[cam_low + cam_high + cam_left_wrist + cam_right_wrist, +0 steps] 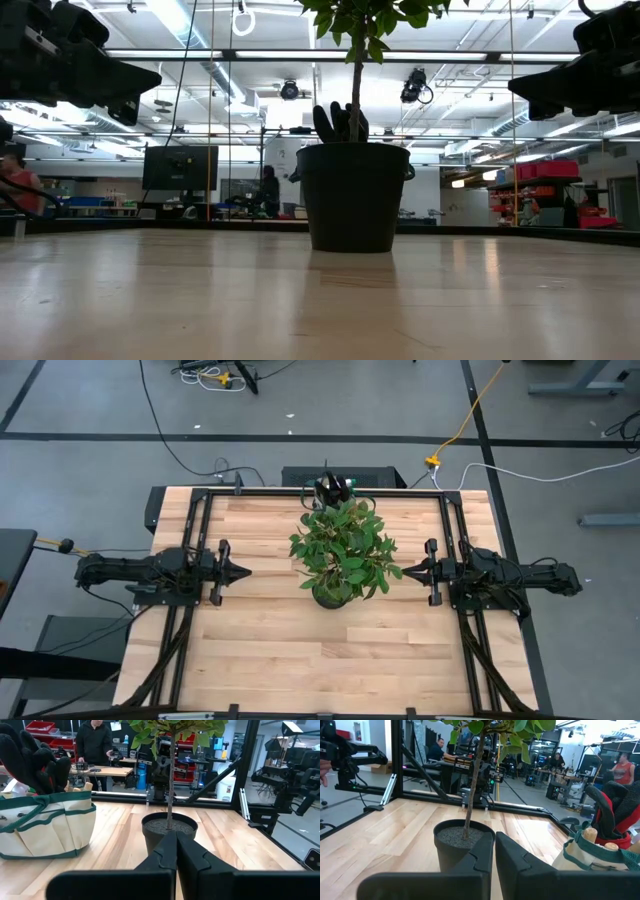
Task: Pick & Place Garden tools in Gardening bag
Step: Return to Home Position
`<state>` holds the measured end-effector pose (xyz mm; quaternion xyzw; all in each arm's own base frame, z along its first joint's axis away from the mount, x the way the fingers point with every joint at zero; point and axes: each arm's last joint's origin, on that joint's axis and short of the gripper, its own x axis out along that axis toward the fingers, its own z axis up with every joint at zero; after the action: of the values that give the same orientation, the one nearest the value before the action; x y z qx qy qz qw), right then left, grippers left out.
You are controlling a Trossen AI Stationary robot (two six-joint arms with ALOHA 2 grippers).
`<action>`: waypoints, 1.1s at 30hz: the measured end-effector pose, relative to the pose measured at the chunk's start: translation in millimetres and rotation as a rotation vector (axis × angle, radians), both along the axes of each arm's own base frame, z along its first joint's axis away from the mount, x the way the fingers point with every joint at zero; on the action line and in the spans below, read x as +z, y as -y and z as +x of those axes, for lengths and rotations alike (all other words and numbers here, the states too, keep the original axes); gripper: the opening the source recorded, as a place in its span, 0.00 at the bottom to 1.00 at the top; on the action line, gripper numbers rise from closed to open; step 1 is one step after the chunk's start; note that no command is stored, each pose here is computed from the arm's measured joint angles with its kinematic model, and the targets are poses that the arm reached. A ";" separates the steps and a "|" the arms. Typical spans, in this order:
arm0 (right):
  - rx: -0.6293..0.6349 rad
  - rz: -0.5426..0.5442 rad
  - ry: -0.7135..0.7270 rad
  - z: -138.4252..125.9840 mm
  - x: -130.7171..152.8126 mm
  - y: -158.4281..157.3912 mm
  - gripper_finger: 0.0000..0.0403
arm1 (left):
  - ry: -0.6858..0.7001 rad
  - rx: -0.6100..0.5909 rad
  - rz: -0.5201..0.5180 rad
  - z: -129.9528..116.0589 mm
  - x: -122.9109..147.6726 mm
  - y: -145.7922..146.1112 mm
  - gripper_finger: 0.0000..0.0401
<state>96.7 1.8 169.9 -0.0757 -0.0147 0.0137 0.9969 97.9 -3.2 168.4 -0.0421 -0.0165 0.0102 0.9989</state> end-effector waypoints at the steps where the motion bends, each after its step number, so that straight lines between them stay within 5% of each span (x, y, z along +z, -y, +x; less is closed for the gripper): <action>1: 0.000 0.000 0.000 0.0 0.0 0.0 0.06 | 0.000 0.000 0.000 0.0 0.0 0.0 0.01; 11: 0.000 0.000 0.000 0.0 0.0 0.0 0.06 | 0.001 0.002 0.011 0.0 0.1 -0.1 0.11; 33: 0.000 0.000 0.000 0.0 0.1 0.0 0.06 | 0.001 -0.002 0.008 0.0 0.1 0.1 0.12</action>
<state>96.7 1.8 170.0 -0.0757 -0.0148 0.0137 0.9969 97.9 -3.3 168.5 -0.0384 -0.0172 0.0090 0.9991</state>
